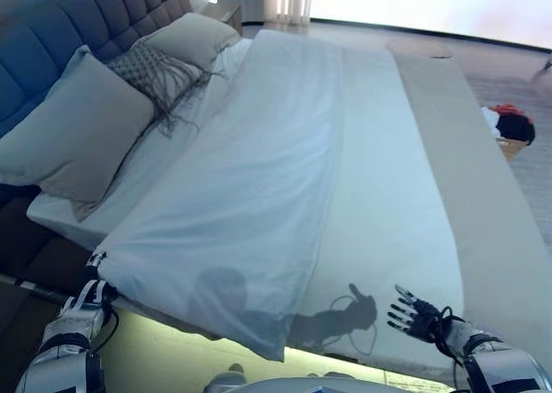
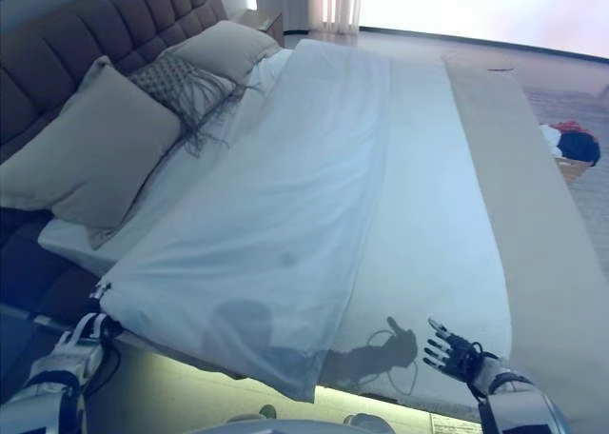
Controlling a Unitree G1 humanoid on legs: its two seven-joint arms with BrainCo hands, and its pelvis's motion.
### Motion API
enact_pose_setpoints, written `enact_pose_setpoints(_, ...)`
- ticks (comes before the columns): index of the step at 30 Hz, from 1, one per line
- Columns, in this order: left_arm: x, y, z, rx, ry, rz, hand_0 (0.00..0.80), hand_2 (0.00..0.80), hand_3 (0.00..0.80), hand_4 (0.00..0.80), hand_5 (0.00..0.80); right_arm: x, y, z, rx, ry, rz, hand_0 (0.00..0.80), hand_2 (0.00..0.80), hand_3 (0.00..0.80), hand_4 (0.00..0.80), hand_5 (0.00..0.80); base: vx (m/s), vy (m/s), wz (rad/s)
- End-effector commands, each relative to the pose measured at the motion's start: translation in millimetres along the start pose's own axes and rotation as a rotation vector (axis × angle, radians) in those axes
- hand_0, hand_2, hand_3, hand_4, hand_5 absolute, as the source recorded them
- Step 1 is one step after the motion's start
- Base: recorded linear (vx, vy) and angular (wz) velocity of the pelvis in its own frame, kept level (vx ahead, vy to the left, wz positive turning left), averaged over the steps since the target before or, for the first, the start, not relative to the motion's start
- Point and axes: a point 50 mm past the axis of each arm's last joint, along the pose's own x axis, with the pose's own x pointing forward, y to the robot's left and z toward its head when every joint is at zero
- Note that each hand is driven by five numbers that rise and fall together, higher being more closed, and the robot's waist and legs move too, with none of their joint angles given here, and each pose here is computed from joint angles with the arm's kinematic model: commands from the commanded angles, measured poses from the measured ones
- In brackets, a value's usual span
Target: Make the bed neatly
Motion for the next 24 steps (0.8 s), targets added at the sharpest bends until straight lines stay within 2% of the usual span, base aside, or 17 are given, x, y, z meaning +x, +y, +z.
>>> enact_pose_setpoints(1, -31, 2, 88, -0.037, -0.369, -0.01, 0.8, 0.8, 0.8, 0.8, 0.8, -7, -7, 15, -0.021, -0.032, -0.028, 0.0, 0.0, 0.0, 0.0, 0.0, -0.071, 0.051, -0.05)
enact_pose_setpoints(7, -13, 3, 40, -0.047, -0.283, -0.02, 0.8, 0.8, 0.8, 0.8, 0.8, -12, -15, 16, 0.006, -0.053, -0.047, 0.0, 0.0, 0.0, 0.0, 0.0, -0.158, 0.138, 0.15)
enact_pose_setpoints(15, -6, 8, 16, -0.089, -0.249, 0.027, 0.8, 0.8, 0.8, 0.8, 0.8, -19, -25, 21, 0.044, -0.078, -0.068, 0.0, 0.0, 0.0, 0.0, 0.0, -0.062, 0.305, 0.0)
enact_pose_setpoints(19, -13, 31, 2, -0.124, -0.201, 0.103, 0.8, 0.8, 0.8, 0.8, 0.8, -20, -31, 14, 0.062, -0.068, -0.071, 0.0, 0.0, 0.0, 0.0, 0.0, -0.023, 0.407, 0.0)
enact_pose_setpoints(24, -32, 59, 12, -0.15, -0.186, 0.206, 0.8, 0.8, 0.8, 0.8, 0.8, -16, -29, 3, 0.054, -0.04, -0.048, 0.0, 0.0, 0.0, 0.0, 0.0, -0.008, 0.319, 0.16)
